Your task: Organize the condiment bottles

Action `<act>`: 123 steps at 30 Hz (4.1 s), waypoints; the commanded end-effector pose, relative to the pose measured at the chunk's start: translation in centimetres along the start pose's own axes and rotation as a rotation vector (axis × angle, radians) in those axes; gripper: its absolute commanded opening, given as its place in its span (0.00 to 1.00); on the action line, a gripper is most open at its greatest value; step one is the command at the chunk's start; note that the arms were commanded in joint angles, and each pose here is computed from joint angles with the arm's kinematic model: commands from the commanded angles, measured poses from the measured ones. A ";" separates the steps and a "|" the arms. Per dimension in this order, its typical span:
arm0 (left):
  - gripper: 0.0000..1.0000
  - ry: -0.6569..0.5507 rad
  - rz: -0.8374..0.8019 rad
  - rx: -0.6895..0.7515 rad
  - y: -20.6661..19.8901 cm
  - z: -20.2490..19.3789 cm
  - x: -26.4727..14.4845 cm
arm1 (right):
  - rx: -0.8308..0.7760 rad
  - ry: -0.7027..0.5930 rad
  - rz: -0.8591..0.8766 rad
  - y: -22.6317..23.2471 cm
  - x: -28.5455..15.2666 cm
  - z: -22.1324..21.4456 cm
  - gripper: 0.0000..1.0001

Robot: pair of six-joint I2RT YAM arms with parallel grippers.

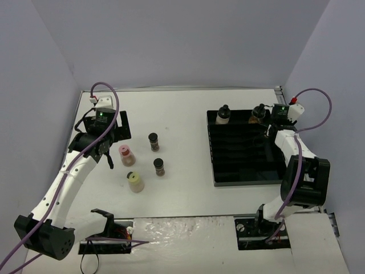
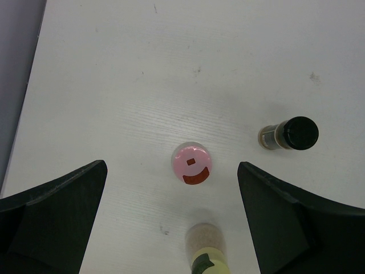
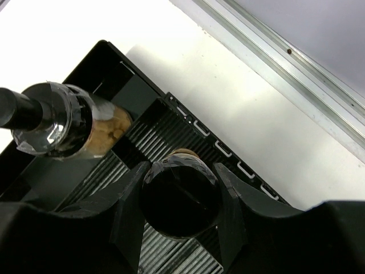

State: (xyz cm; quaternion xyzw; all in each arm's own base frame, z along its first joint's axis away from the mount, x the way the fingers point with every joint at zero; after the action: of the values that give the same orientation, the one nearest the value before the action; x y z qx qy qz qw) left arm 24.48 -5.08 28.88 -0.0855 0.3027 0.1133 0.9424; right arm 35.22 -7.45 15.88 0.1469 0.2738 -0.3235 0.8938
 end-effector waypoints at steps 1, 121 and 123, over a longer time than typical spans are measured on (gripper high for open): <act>0.97 -0.079 -0.014 -0.035 -0.2 1.7 -0.3 | 0.075 -0.146 0.006 0.8 0.7 3.1 0.00; 0.97 -0.172 0.062 -0.116 1.6 2.7 -2.0 | -0.905 0.107 0.832 35.6 -26.1 -24.1 0.64; 0.97 -0.171 0.063 -0.115 1.6 2.7 -1.9 | -0.908 0.102 0.824 35.7 -25.9 -24.3 0.56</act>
State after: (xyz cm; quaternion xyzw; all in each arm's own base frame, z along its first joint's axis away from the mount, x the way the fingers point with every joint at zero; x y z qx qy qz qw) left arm 23.63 -3.61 30.46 -0.1029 0.2561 0.1571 0.9482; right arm 32.05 41.73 12.40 -0.1515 0.3787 0.2003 0.8908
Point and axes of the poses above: each gripper's point midway between its finger pads, its own x axis out along the fingers, its own y axis along the line the jaws close on, z = x × y, the point moved 8 cm from there along -x, back along the fingers, and after that the axes turned 6 degrees about -x, right-handed, at the moved point
